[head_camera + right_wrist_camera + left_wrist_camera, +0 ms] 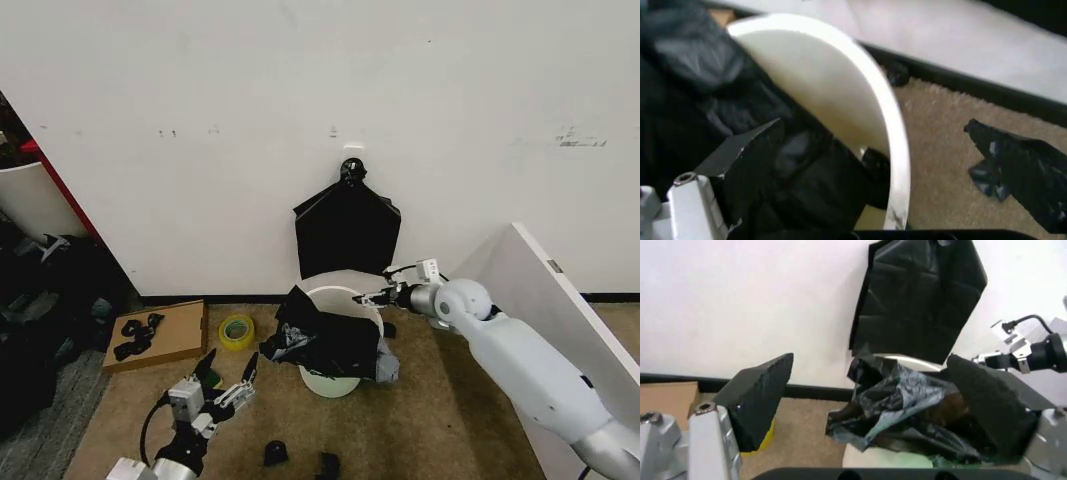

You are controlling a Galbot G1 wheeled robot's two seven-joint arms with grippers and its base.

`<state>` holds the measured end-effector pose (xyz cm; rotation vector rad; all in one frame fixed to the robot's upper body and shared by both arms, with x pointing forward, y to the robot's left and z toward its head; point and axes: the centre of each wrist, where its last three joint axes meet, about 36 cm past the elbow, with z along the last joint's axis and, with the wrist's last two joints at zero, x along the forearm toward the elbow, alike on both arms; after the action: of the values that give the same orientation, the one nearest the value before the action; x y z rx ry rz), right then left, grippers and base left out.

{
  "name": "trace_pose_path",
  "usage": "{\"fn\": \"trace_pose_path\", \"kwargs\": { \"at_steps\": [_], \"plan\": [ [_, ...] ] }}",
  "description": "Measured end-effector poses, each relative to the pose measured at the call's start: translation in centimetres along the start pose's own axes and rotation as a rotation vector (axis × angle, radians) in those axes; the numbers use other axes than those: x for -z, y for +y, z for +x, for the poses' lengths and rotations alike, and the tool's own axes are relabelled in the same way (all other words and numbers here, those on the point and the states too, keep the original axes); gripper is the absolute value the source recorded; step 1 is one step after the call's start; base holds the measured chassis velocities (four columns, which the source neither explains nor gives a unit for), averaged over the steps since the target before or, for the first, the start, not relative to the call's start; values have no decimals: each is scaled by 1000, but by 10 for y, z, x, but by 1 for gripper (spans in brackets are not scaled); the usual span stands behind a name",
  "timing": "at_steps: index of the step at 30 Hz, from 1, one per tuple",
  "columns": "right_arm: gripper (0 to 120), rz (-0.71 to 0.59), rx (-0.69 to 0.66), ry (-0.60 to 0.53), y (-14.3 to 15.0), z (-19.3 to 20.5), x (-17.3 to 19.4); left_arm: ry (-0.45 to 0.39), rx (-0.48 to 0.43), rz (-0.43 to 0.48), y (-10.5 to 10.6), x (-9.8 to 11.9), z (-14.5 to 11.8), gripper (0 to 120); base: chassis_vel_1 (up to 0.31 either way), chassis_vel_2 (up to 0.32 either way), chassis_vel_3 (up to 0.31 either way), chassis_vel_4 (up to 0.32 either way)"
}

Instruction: Place the garbage bag over the trash bin.

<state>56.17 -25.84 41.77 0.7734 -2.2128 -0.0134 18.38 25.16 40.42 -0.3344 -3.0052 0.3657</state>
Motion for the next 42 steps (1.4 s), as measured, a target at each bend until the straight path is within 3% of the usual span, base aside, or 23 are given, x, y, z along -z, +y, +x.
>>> {"fn": "trace_pose_path", "kwargs": {
  "at_steps": [5,9,14,17,21,23,32,42],
  "plan": [
    [100,35,2,38,-7,-10,2,9,7,-3,-2,-7,7,93,0,0,0,0],
    [91,46,6,55,-12,-18,7,3,15,10,-7,-9,7,93,0,0,0,0],
    [68,77,21,90,-16,-26,4,-22,13,-10,-3,-9,-1,93,0,0,0,0],
    [61,75,20,93,-18,-28,4,-26,12,-6,-4,-7,-2,93,0,0,0,0],
    [43,71,21,96,-22,-29,4,-15,11,2,-7,-7,0,93,0,0,0,0],
    [40,70,21,96,-22,-29,4,-13,11,2,-8,-8,1,93,0,0,0,0],
    [6,56,16,94,-19,-32,-3,-9,4,13,-14,-12,1,93,0,0,0,0],
    [2,55,12,85,-17,-28,-4,0,-5,10,-17,-14,2,93,0,0,0,0]
  ]
}}
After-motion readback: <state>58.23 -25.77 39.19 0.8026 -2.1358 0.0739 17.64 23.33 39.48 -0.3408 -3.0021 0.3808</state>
